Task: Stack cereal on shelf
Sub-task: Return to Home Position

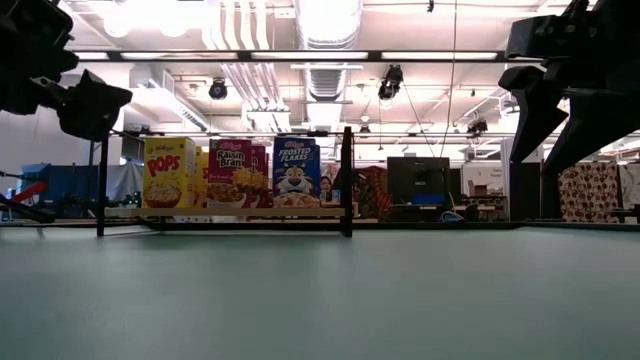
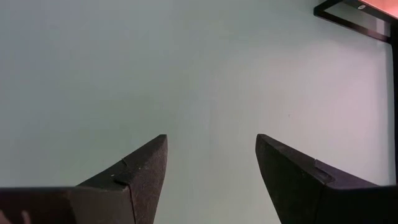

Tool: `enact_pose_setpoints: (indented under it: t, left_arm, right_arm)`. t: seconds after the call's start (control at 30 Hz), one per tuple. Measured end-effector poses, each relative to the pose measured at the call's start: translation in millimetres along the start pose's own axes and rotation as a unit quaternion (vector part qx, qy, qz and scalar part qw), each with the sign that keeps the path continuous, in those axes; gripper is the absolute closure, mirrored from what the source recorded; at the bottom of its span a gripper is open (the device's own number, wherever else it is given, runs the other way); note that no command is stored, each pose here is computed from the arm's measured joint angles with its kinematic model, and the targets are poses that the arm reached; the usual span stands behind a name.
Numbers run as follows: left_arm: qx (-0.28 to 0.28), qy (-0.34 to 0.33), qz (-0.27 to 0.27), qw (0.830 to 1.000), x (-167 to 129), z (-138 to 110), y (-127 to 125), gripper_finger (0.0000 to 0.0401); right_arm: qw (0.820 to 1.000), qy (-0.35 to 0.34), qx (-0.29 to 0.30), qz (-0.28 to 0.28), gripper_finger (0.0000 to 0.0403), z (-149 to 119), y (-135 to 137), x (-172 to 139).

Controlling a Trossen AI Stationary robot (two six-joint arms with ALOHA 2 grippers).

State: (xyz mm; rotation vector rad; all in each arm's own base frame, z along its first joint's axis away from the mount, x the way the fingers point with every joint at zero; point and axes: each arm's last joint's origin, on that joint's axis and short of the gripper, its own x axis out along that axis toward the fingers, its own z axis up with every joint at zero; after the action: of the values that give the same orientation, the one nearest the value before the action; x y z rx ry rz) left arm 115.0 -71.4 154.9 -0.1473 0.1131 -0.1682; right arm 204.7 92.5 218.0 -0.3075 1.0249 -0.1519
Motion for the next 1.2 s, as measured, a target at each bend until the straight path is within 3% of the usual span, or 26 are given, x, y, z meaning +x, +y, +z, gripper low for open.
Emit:
enact_pose_setpoints:
  t: [0.7,0.8,0.97,1.1,1.2]
  left_arm:
    - [0.007,0.02,0.008,1.0,8.1,2.8,-4.5,0.0142]
    - [0.097,0.018,0.012,0.995,9.3,4.8,-4.9,0.0142]
    - [0.137,-0.062,-0.025,0.988,9.3,25.2,-11.2,0.0142]
    - [0.11,-0.068,-0.089,0.988,4.2,20.5,-11.5,0.0142]
    - [0.064,-0.081,-0.094,0.99,0.2,16.8,-8.6,0.0142]
  right_arm:
    - [1.0,0.0,0.0,0.0,0.017,0.0,0.0,0.0]
    - [1.0,0.0,0.0,0.0,0.017,0.0,0.0,0.0]
    - [1.0,0.0,0.0,0.0,0.017,0.0,0.0,0.0]
    - [1.0,0.0,0.0,0.0,0.017,0.0,0.0,0.0]
    - [1.0,0.0,0.0,0.0,0.017,0.0,0.0,0.0]
